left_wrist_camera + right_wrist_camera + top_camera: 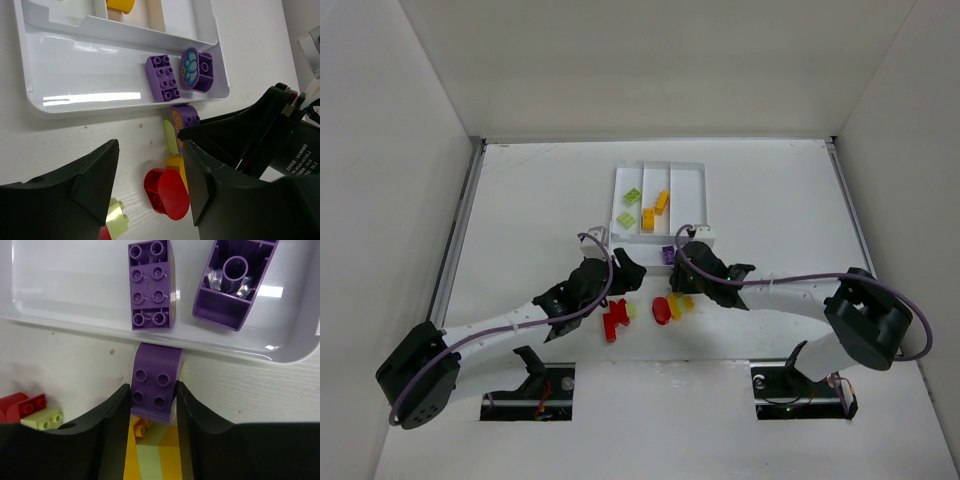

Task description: Sort the legos into containers by color

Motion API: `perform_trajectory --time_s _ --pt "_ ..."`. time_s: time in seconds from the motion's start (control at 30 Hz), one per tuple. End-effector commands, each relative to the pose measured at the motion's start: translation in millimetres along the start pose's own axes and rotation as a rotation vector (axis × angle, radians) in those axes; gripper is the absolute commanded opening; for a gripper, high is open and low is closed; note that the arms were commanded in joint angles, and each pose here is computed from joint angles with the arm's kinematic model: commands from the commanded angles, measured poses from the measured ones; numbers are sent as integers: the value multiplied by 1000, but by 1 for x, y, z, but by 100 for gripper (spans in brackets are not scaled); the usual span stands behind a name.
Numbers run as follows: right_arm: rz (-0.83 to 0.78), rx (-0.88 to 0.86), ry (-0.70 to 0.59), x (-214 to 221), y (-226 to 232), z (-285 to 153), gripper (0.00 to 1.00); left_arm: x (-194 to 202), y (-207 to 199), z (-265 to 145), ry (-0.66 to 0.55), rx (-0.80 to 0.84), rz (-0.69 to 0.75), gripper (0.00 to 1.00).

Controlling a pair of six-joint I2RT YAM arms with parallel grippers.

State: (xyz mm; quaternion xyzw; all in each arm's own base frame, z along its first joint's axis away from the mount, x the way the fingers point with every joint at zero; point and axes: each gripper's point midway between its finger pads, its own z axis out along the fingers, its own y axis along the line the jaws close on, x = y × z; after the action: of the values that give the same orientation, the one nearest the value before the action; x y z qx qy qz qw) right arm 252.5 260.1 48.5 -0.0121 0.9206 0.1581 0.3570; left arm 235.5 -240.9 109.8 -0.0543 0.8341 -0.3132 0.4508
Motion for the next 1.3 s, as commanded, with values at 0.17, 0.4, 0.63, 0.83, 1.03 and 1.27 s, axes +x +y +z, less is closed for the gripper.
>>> perform_trajectory --time_s 0.17,0.4,0.63,0.83,1.03,1.27 --pt "90 -145 -166 -52 27 -40 32 -21 -7 -8 -43 32 -62 53" --pt "243 -555 -196 -97 73 -87 32 -69 -21 -25 -152 143 -238 55" --pt "402 -909 -132 -124 118 -112 32 -98 -45 -47 -225 340 -424 63" --pt "534 -1095 -89 -141 133 -118 32 -102 -46 -54 -228 416 -518 64" --pt "620 -1179 -49 -141 138 -114 32 -103 -44 -51 -224 412 -541 63" --pt "674 -1202 -19 -136 138 -106 32 -102 -52 -46 -216 438 -562 60"
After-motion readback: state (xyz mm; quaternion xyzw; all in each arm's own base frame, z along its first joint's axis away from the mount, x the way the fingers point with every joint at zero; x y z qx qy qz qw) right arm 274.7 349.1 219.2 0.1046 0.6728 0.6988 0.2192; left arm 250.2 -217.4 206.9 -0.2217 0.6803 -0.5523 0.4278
